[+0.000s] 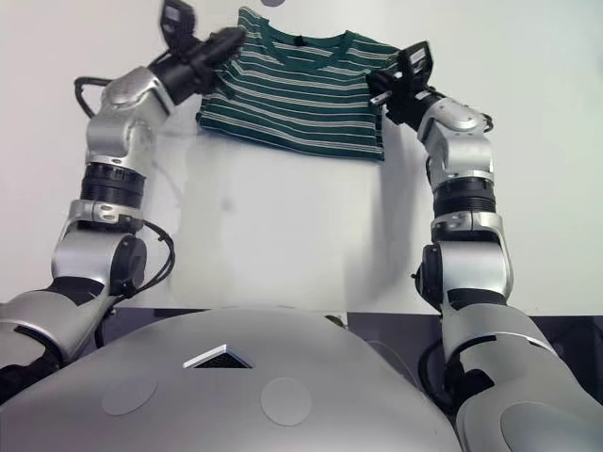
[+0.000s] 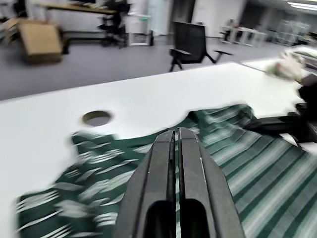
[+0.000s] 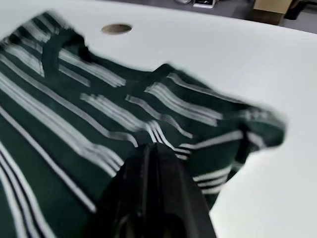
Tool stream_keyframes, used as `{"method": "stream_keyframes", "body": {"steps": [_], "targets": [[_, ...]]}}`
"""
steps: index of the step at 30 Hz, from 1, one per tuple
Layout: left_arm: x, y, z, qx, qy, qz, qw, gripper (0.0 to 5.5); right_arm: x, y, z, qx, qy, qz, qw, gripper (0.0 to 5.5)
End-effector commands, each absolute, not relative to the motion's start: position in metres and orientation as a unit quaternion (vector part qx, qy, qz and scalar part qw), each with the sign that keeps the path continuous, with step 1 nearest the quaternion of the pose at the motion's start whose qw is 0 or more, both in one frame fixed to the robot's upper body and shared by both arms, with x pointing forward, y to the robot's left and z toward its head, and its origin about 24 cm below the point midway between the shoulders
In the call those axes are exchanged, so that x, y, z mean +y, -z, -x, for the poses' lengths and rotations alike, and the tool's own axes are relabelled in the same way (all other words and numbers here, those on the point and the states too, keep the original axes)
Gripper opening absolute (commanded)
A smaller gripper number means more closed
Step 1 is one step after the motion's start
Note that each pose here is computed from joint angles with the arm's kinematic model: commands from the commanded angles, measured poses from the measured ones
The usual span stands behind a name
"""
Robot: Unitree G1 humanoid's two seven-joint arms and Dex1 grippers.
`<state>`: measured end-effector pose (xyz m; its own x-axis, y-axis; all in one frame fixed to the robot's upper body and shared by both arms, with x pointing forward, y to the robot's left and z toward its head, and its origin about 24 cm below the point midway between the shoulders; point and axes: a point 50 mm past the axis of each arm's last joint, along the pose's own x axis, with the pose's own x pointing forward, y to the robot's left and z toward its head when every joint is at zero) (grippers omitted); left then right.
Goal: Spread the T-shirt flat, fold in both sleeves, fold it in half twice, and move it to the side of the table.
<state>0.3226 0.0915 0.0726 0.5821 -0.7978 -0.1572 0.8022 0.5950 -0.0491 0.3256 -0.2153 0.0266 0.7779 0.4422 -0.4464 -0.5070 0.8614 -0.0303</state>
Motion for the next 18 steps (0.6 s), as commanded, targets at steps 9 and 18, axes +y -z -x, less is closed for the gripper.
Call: {"method": "stream_keyframes", "body": {"steps": [9,18], "targets": [[0.15,-0.028,-0.325,0.233,0.422,-0.381,0.789,0.0,-0.141,-0.041,-0.235,0.299,-0.602,0.184,0.717,0.02],[0.163,-0.125,-0.354,-0.026,0.382,-0.355,0.853,0.28,-0.144,-0.138,-0.263,0.162,-0.492,0.116,0.848,0.54]]}}
